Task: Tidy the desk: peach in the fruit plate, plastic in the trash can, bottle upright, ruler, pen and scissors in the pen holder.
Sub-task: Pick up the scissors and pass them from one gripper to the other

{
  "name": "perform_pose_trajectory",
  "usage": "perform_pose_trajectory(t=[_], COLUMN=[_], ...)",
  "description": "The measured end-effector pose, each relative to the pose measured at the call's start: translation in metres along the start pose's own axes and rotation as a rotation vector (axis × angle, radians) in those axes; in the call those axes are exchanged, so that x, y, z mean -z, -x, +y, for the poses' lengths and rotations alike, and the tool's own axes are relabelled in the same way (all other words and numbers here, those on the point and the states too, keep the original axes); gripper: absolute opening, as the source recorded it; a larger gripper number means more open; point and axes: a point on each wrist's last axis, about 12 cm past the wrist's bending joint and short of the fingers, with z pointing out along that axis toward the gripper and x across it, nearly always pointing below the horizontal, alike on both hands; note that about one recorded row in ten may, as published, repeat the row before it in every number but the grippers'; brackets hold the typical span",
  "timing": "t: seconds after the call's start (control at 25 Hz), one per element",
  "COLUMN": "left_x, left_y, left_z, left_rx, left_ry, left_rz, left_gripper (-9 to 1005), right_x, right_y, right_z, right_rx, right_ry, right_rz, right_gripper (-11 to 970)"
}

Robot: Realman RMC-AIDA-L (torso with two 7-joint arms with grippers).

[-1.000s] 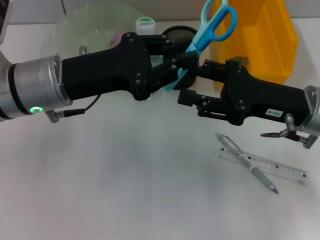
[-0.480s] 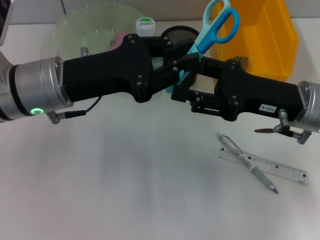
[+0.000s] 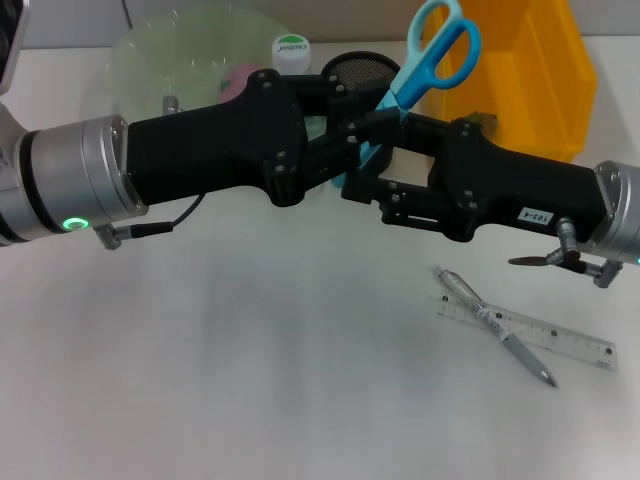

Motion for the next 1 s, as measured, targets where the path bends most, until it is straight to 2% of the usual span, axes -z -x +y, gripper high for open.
perform_pose_trajectory(t=[0.56, 1.0], left_x=[0.0003, 0.0003], left_y=[-0.0003, -0.0006], left_z=[0.0001, 0.0003], left_rx=[0.001, 0.001], left_ry=[0.001, 0.003], left_rz=[0.001, 0.003], left_gripper=[235, 235], right_x=[-0.0010, -0.0014], right_y=[0.0000, 0.0000], right_z=[-0.0007, 0.0000], right_rx=[0.001, 0.005], right_ry=[-0.004, -0.003], right_rz=[0.000, -0.008], right_gripper=[700, 596])
